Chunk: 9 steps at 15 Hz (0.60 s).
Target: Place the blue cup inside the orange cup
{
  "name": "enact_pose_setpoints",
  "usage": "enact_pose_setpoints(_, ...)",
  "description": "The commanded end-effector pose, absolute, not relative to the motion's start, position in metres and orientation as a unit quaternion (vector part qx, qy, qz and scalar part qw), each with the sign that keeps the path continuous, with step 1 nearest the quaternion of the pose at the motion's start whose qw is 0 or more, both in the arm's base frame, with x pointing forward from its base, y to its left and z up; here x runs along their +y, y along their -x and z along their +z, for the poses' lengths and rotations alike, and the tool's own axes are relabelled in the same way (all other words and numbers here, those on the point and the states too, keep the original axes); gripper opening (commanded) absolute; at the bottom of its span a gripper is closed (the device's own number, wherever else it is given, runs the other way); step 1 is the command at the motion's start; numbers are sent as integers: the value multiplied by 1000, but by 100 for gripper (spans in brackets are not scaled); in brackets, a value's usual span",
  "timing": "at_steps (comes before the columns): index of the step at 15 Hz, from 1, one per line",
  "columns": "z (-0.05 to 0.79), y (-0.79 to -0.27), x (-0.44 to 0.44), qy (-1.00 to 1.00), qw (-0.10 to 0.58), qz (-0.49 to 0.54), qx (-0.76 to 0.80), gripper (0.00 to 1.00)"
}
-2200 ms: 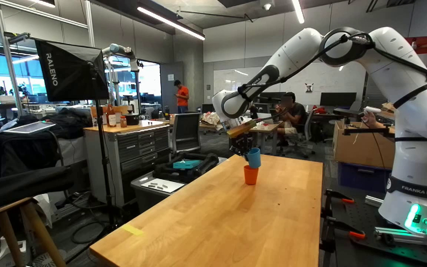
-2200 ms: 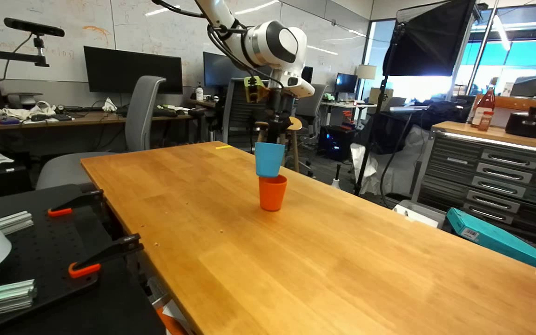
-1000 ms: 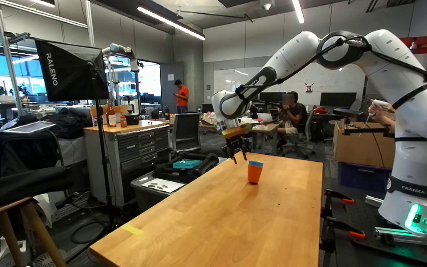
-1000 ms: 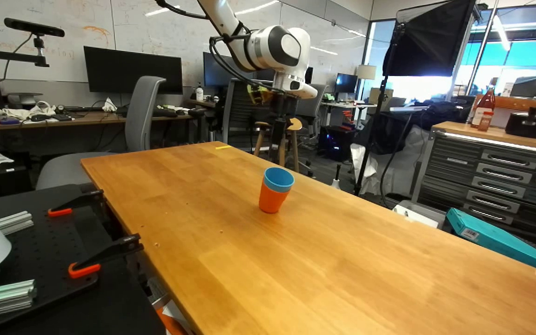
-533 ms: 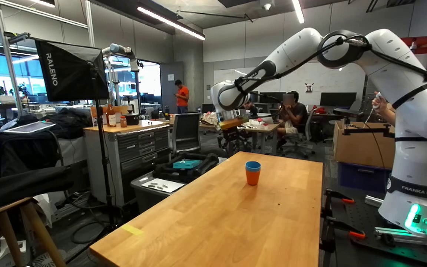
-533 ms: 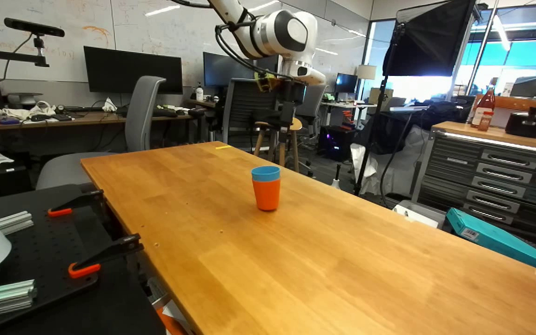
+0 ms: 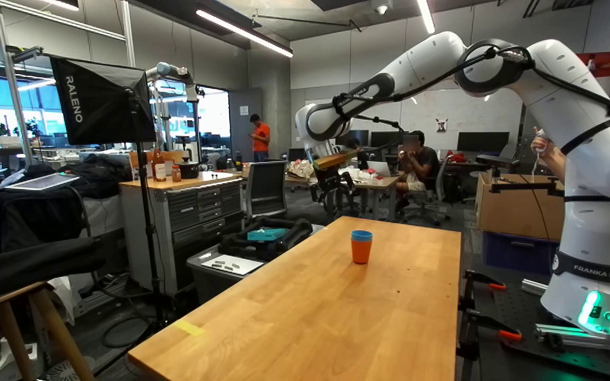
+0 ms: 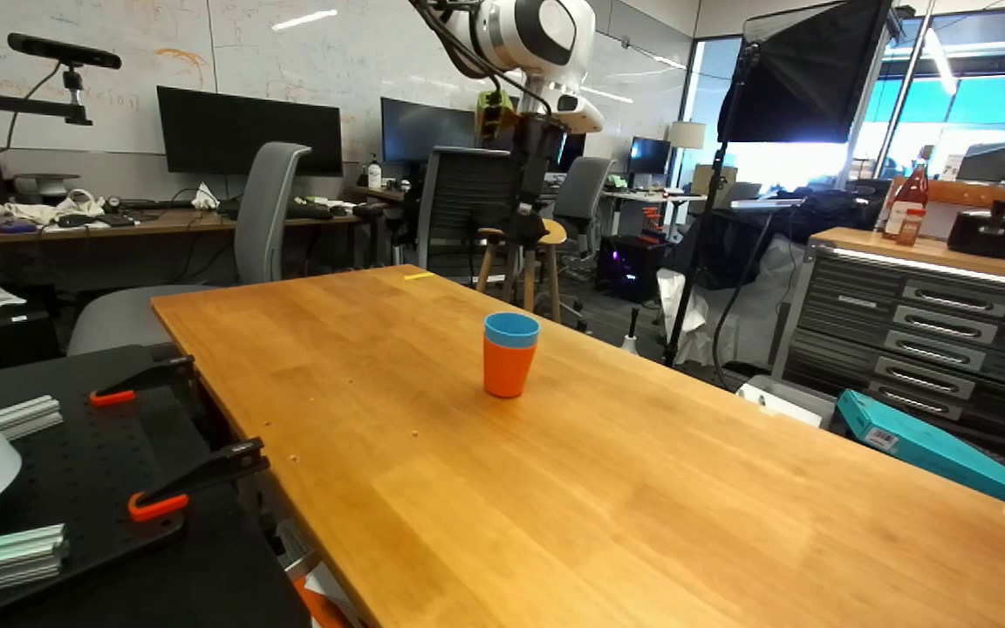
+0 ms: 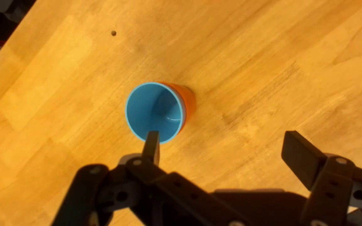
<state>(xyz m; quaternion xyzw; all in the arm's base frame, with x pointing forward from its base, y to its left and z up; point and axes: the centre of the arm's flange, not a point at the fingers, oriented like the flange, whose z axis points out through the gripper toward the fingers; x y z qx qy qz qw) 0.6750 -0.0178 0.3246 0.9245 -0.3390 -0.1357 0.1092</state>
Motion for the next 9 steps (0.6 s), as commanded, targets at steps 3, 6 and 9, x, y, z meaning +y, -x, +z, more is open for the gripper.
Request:
enact_pose_setpoints(3, 339, -667, -3, -952, 112, -199, -202, 100)
enact_pose_setpoints(6, 337, -663, 2, -960, 100, -227, -134, 100)
enact_pose_setpoints(9, 339, -661, 6, -965, 91, -231, -83, 100)
